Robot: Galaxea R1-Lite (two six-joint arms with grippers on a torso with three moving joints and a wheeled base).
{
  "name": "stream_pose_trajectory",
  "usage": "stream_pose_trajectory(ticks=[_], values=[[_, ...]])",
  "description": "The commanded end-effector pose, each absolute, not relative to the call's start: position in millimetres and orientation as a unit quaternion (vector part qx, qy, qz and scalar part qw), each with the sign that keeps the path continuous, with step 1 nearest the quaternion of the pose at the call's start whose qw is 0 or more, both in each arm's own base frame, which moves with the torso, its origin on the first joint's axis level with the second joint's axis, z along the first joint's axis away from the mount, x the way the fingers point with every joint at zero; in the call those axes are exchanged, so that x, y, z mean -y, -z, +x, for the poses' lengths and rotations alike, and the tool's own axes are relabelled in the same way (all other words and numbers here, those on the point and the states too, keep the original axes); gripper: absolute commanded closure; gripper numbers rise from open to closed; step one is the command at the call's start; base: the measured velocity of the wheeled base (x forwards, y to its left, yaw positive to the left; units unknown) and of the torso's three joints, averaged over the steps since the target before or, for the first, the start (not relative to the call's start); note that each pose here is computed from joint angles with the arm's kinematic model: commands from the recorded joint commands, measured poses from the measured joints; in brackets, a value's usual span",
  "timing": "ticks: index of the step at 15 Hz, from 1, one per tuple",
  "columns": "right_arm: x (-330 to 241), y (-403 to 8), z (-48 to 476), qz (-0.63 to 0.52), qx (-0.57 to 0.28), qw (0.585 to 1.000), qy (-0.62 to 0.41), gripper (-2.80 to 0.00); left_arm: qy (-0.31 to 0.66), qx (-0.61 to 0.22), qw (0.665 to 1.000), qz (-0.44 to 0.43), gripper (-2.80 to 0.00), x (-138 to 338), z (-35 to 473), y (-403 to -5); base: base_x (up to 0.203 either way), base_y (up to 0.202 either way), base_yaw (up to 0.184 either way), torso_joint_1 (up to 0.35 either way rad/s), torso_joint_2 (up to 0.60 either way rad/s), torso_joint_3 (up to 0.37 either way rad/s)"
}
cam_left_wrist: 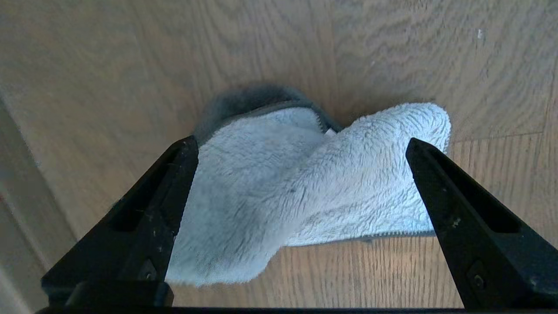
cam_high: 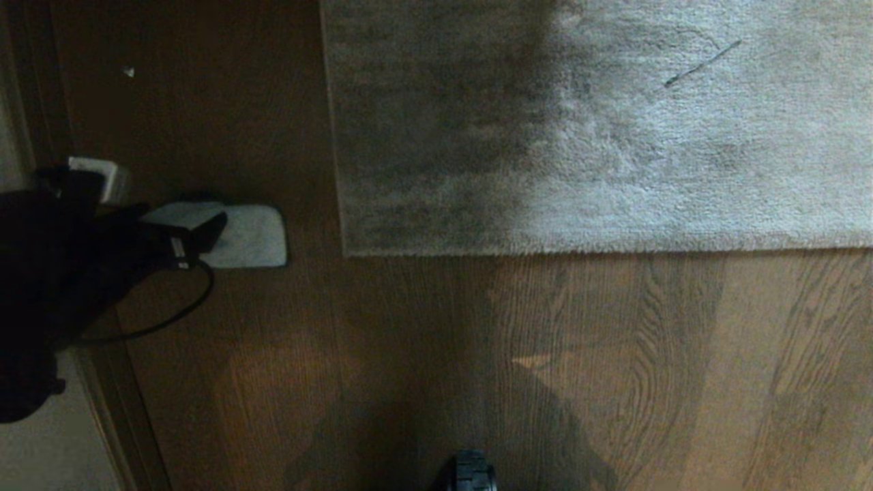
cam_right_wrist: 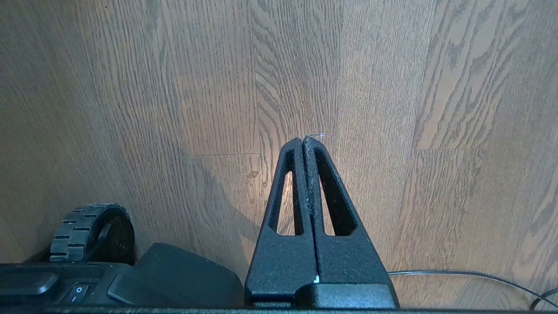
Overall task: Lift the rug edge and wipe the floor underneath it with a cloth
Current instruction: Pick up the rag
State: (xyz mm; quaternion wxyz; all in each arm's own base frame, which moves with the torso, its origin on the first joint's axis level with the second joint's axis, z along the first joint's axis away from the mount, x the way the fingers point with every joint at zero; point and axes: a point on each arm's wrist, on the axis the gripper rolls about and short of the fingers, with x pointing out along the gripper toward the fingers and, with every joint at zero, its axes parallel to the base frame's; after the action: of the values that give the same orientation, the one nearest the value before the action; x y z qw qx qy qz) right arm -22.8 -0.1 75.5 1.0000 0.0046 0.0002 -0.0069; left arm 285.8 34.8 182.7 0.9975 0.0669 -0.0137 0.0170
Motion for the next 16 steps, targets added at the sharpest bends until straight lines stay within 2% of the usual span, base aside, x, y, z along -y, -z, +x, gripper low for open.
stream_pose_trajectory(ticks=[1,7,16], values=[[0,-75,-23,0.005,0.0,1.0,0.007,0.0,-0.017,0.011,0.998,0.067,-2.8,-36,294,-174,0.0,0.0,0.0,0.0,0.0,0.0],[0,-75,-23,0.005,0.0,1.0,0.007,0.0,0.001,0.023,0.997,0.07,-2.8,-27,312,-153,0.0,0.0,0.0,0.0,0.0,0.0],[0,-75,-23,0.005,0.0,1.0,0.007,0.0,0.037,-0.007,0.997,0.068,-2.8,-6,318,-132,0.0,0.0,0.0,0.0,0.0,0.0]])
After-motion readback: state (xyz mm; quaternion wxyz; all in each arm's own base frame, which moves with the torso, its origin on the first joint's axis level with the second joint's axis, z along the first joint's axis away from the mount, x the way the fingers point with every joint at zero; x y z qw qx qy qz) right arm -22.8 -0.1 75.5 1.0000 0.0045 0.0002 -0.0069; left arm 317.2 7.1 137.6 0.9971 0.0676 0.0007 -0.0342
